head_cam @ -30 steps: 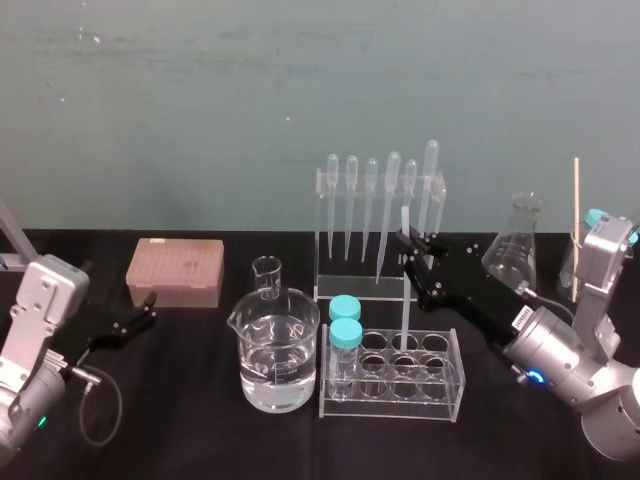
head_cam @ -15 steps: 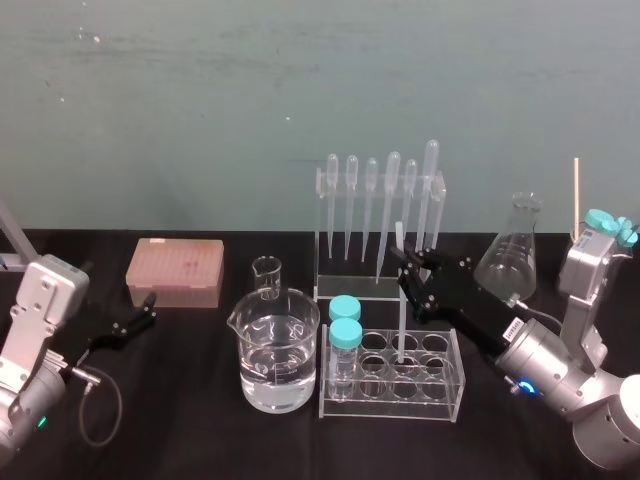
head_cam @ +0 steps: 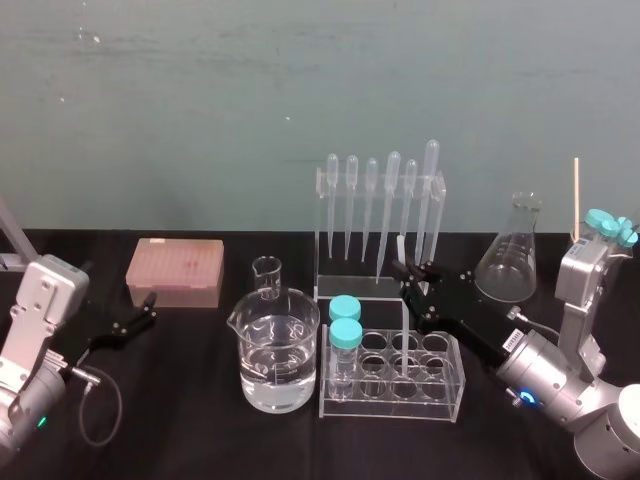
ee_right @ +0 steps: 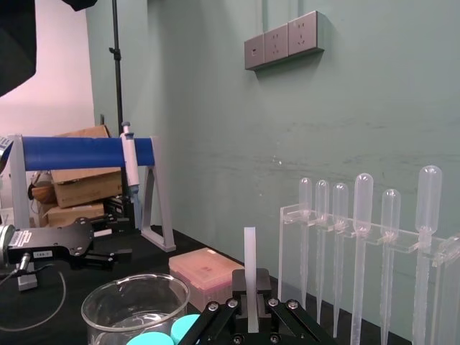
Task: Pick up the stirring rod with one hand, then place it down.
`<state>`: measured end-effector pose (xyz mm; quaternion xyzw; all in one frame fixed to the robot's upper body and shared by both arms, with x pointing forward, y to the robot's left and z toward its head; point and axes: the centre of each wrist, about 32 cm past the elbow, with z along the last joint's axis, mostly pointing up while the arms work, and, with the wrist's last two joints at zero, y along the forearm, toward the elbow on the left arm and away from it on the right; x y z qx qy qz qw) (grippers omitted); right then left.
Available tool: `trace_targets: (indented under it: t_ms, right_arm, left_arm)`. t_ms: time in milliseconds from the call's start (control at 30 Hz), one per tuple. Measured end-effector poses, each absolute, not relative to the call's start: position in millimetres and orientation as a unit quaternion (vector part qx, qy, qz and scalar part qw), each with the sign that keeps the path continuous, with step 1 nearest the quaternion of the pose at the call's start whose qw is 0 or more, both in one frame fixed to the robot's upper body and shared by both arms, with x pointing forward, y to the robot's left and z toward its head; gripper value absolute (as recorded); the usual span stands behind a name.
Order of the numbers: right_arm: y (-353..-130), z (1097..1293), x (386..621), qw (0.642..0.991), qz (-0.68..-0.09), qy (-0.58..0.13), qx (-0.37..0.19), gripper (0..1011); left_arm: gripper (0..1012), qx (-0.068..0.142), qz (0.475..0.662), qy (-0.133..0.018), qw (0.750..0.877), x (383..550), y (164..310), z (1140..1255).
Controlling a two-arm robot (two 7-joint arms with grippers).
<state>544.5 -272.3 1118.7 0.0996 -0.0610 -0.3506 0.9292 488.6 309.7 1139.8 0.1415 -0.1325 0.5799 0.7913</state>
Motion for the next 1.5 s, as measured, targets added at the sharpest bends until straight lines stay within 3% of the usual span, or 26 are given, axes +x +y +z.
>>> trace_targets:
  t_ms: [433, 1300, 1500]
  right_arm:
    - [-272.1, 1118.5, 544.2, 0.929, -0.352, -0.060, 0.099, 69]
    - [-272.3, 1119.1, 544.2, 0.929, -0.352, -0.060, 0.099, 882]
    - [-274.7, 1123.1, 539.9, 0.904, -0.413, -0.070, 0.082, 1002]
  left_arm:
    - [1000, 0.141, 0.580, -0.132, 0.791, 488.6, 309.7, 1139.8]
    - [1000, 0.141, 0.580, -0.132, 0.791, 488.6, 309.7, 1139.8]
    - [1000, 0.141, 0.580, -0.132, 0.791, 488.6, 309.7, 1139.8]
